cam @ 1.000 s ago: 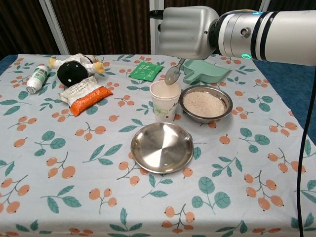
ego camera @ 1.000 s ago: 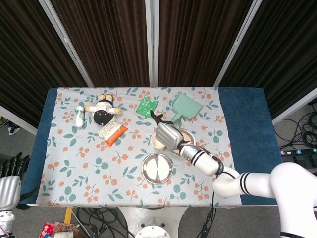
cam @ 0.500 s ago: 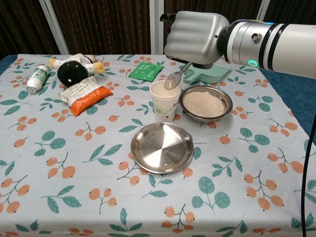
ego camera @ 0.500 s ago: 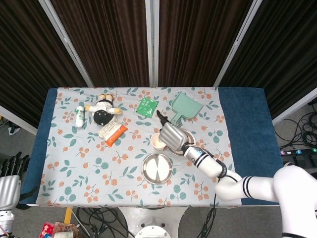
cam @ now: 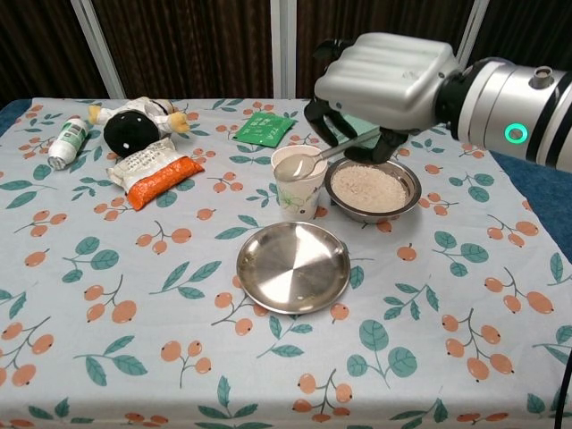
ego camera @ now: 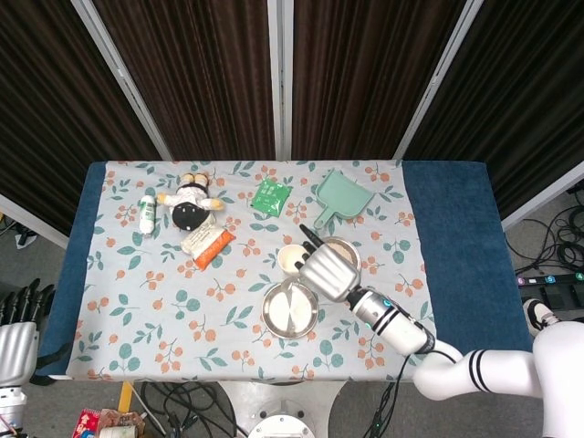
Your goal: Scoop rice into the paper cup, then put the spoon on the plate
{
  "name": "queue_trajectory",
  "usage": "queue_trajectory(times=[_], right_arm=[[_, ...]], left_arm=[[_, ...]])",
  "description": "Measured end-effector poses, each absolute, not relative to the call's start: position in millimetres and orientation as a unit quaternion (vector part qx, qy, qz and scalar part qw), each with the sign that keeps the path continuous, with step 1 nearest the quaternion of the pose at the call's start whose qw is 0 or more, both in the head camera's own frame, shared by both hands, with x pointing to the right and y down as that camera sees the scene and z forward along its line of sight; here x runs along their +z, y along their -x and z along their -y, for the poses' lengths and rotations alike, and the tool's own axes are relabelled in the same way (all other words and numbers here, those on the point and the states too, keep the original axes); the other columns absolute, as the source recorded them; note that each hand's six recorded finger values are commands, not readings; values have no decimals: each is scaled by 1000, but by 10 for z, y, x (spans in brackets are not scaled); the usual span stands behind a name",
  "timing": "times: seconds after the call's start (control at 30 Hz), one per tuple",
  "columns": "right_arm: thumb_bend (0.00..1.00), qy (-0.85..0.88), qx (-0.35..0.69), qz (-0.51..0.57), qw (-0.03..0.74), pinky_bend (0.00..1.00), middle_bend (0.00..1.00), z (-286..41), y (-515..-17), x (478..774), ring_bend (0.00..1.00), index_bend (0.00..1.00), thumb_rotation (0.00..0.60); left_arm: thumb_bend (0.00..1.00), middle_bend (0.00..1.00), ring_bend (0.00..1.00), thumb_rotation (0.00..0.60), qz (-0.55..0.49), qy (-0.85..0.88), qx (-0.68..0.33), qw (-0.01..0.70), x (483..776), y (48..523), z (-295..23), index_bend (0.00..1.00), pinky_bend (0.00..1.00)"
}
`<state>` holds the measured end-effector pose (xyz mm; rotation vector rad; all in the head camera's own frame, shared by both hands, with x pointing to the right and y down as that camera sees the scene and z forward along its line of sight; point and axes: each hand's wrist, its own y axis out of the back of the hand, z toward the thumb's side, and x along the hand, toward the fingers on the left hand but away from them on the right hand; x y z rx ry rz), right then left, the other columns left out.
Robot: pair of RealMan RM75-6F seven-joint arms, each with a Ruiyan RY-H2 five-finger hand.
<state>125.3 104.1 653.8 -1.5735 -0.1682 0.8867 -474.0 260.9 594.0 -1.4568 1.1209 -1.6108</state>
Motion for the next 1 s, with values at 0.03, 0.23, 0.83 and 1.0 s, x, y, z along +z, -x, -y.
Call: queue_trajectory(times=[0.03, 0.23, 0.83, 1.0], right_arm=[[364, 692, 380, 73, 609, 0, 638, -1111, -1219, 6564, 288, 687, 600], [357, 717, 364, 67, 590, 0, 622, -1400, -1027, 6749, 277, 670, 600], [327, 715, 393, 46, 577, 0, 362, -1644, -1037, 7153, 111, 288, 600], [327, 715, 385, 56, 581, 0, 325, -1636, -1047, 7077, 93, 250, 600]], left_arm=[[41, 86, 17, 600, -431, 560, -619, 342, 5938, 4737, -2609, 141, 0], [41, 85, 17, 600, -435, 557, -620, 341, 5915, 4755, -2631, 141, 0], [41, 86, 17, 600, -438, 557, -621, 334, 5935, 4786, -2704, 141, 0], [41, 86, 17, 600, -437, 558, -620, 336, 5933, 4778, -2696, 141, 0]])
